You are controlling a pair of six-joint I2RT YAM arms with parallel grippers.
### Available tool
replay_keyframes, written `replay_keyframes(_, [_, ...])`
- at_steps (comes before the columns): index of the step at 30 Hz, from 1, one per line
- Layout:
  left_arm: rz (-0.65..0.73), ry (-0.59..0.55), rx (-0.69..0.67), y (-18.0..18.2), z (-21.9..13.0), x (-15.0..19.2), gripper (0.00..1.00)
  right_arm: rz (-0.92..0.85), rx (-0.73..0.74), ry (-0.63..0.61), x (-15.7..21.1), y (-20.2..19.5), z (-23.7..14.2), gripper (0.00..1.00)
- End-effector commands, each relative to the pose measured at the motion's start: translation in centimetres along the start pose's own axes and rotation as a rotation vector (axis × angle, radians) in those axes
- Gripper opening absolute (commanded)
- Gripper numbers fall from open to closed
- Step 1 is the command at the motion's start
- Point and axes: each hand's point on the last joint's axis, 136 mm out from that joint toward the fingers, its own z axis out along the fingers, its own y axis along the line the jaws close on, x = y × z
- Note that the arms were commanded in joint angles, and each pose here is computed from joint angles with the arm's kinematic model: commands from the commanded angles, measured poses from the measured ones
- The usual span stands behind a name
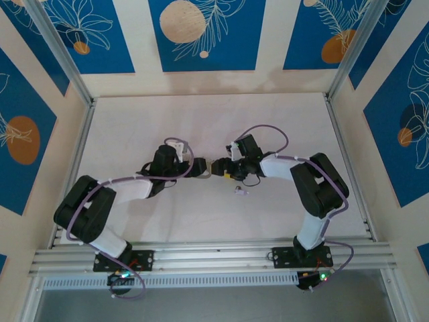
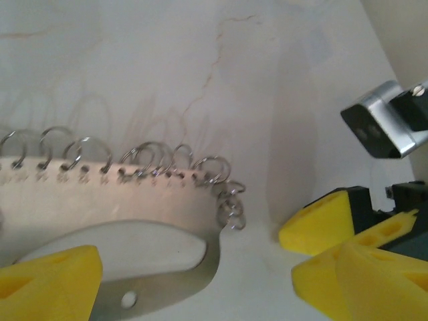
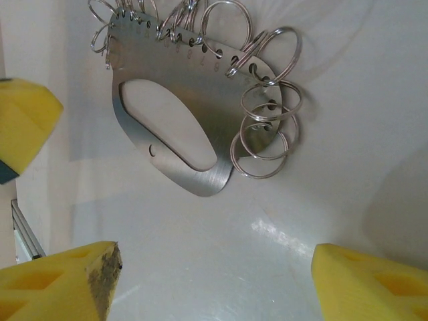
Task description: Put the keys on the keyring
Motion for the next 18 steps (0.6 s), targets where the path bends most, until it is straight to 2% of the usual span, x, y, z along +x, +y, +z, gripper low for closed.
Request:
replay_keyframes(1, [-0.007,-0.063,-0.01,-0.1,-1.1,-1.0,0.9,-0.01,-0.046,0.013,-0.3,1.7,0.6,0.76])
replay_keyframes(18, [0.013,-0.079,-0.067,1.0,-2.2,-0.6,0.91,-0.01,-0.014,0.007,-2.6,1.2,2.0,0.74])
